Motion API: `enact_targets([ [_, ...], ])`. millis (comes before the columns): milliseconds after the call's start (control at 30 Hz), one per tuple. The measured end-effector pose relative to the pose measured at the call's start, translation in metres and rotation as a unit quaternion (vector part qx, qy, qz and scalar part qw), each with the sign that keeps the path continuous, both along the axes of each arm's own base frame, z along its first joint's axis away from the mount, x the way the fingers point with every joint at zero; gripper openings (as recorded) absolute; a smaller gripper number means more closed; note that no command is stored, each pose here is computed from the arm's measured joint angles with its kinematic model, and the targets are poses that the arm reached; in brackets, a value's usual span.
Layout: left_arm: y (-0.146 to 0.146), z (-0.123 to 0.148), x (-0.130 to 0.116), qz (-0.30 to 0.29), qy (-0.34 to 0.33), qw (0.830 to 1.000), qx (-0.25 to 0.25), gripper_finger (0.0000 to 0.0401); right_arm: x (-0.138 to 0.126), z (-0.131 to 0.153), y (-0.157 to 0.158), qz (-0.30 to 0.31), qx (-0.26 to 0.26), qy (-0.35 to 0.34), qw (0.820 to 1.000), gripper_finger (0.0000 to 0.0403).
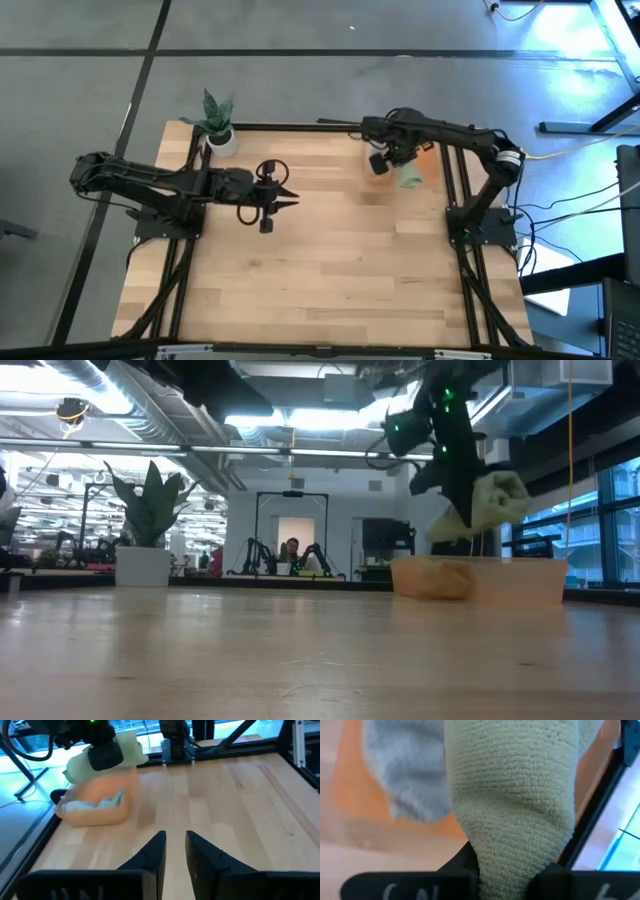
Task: Roll microfiber towels into tight, uniform cylinder then place into a basket
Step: Put the green microfiber towel into the orange bin
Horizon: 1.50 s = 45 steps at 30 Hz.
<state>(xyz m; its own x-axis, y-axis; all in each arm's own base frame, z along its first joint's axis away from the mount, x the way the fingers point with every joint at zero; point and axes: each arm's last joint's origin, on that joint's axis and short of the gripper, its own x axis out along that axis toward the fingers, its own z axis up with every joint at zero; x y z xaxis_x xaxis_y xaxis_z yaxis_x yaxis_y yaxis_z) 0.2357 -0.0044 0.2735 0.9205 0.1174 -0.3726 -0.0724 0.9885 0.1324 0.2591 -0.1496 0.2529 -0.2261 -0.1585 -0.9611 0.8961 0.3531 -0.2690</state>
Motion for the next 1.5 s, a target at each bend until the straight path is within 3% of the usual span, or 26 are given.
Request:
enact_targets([
  [233, 0.003, 0.0, 0.0, 0.007, 0.0, 1.0, -0.001, 0.0064, -0.024, -0.017, -0.044, -0.036, 0.028, -0.051, 0.998, 0.0045],
  [433, 0.003, 0.0, 0.0, 0.009, 0.0, 1.0, 0.0, 0.0064, -0.039, -0.017, -0.067, -0.052, 0.016, -0.062, 0.997, 0.0045],
  [867, 0.004, 0.0, 0.0, 0.024, 0.0, 1.0, 0.007, 0.0064, -0.02, -0.062, -0.085, -0.04, 0.04, -0.052, 0.997, 0.0045],
  [1133, 0.011, 0.001, 0.0, 0.064, -0.005, 0.998, 0.019, 0.0064, -0.012, -0.083, -0.093, -0.04, 0.039, -0.055, 0.997, 0.0045],
  [1500, 0.019, 0.001, -0.001, 0.081, -0.004, 0.997, 0.019, 0.0064, -0.014, -0.087, -0.093, -0.049, 0.051, -0.041, 0.997, 0.0045],
])
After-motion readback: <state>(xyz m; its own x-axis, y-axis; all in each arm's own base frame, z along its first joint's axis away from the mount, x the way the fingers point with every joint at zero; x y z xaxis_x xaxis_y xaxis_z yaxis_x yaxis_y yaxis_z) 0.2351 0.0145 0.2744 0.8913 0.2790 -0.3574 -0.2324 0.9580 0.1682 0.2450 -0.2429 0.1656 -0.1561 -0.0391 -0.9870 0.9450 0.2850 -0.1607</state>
